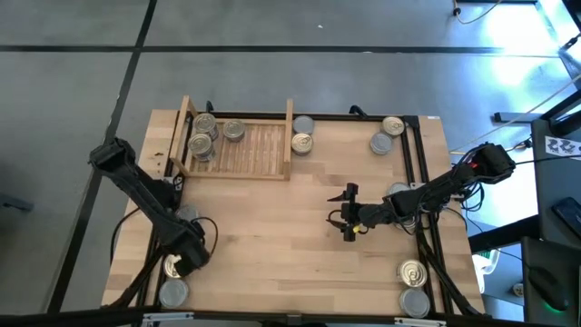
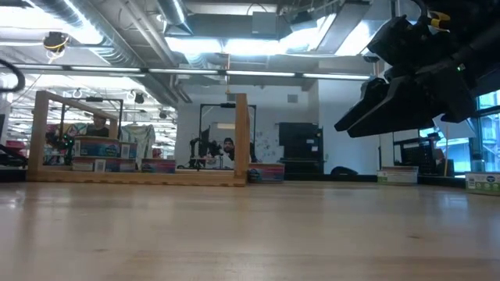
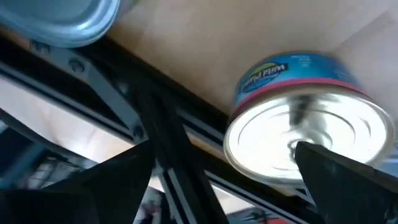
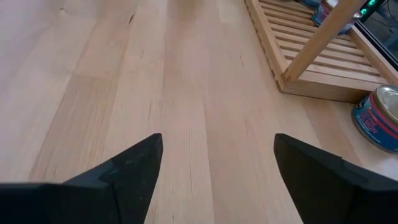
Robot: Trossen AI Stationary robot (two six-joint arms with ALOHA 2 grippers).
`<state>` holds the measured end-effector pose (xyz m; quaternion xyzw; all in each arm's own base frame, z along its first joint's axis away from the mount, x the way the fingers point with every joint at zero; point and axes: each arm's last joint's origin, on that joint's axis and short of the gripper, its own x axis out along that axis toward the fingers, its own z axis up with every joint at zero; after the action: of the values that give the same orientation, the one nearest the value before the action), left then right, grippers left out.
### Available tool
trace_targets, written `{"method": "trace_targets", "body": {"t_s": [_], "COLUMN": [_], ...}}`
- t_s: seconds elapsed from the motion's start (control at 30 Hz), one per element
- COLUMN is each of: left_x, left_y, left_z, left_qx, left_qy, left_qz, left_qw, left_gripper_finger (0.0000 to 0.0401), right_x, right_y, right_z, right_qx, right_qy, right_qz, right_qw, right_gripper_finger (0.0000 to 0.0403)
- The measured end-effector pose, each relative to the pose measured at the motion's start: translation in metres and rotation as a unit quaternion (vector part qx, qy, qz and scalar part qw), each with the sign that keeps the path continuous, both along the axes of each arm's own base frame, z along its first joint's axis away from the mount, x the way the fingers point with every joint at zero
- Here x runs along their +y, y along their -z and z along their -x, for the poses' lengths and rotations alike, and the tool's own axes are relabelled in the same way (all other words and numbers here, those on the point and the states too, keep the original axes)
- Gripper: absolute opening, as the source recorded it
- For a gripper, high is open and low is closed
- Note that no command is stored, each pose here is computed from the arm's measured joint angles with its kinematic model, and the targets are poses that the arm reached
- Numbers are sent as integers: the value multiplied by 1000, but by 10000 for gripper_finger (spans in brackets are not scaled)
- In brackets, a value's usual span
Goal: Stack canned seafood by type on shelf
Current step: Move the blue tuna can from the bottom left to the center
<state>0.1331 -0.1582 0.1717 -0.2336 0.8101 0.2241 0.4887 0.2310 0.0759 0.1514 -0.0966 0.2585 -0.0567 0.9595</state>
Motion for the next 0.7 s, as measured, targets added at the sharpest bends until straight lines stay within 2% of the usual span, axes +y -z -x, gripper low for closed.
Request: {"method": "trace_targets", "body": {"t_s": [0.1, 0.23, 0.47, 0.57, 0.7], "left_x": [-2, -2, 5, 12, 23], "left_y": [9, 13, 14, 15, 15], "left_z": [-5, -17, -46, -59, -75], "left_qx": [7, -8, -98, -155, -235], "left_qy": [16, 4, -32, -34, -22], "left_qz": [4, 37, 67, 59, 16], "left_qw": [1000, 999, 992, 985, 972], "left_gripper_finger": [382, 382, 382, 382, 382], "right_x": [0, 0, 0, 0, 0], "right_y": [0, 0, -1, -1, -1], "right_z": [0, 0, 0, 0, 0], "right_qx": [0, -1, -4, -4, -5], "right_qy": [0, 3, 3, 3, 3], "right_qz": [0, 2, 1, 1, 1], "right_qw": [1000, 1000, 1000, 1000, 1000], "right_gripper_finger": [308, 308, 308, 308, 308]}}
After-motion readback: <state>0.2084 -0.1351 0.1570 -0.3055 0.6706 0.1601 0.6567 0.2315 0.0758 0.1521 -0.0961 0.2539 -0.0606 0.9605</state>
